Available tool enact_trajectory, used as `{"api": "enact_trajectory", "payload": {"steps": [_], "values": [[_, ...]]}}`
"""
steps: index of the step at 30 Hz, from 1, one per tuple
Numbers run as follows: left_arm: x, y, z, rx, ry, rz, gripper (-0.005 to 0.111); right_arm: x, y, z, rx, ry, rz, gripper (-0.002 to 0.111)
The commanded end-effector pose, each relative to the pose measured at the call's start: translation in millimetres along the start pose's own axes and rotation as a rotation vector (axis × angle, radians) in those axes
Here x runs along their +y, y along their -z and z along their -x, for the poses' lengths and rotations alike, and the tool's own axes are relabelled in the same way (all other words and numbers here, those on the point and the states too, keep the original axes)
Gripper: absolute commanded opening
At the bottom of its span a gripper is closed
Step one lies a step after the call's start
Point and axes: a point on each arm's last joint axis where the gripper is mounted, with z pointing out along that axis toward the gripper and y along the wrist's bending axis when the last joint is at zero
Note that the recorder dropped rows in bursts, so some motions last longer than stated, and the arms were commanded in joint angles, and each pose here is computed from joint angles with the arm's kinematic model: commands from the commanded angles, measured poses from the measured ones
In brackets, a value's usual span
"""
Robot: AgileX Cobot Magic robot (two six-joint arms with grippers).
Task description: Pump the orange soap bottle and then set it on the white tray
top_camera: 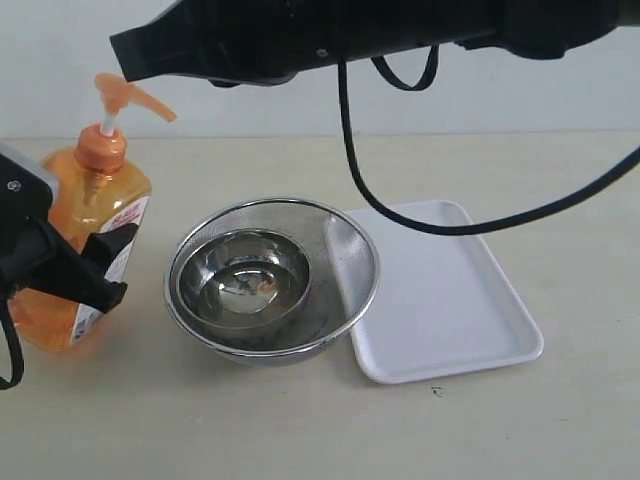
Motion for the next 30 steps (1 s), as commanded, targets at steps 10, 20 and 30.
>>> {"api": "enact_trajectory", "payload": {"steps": [10, 20, 30], "values": [[-13.4, -15, -5, -0.03, -0.119, -0.099, 0.005, -4, -13, -3, 0.013, -0.001, -0.011, 0.0], [-13.9, -19, -14, -0.002, -0.131, -0.074, 0.005, -20, -8, -5, 0.046, -0.034, -0.008, 0.0], [-13.8, -20, -14, -0.007, -0.131, -0.072, 0.005, -21, -16, -12, 0.065, -0.072, 0.011, 0.0]]}}
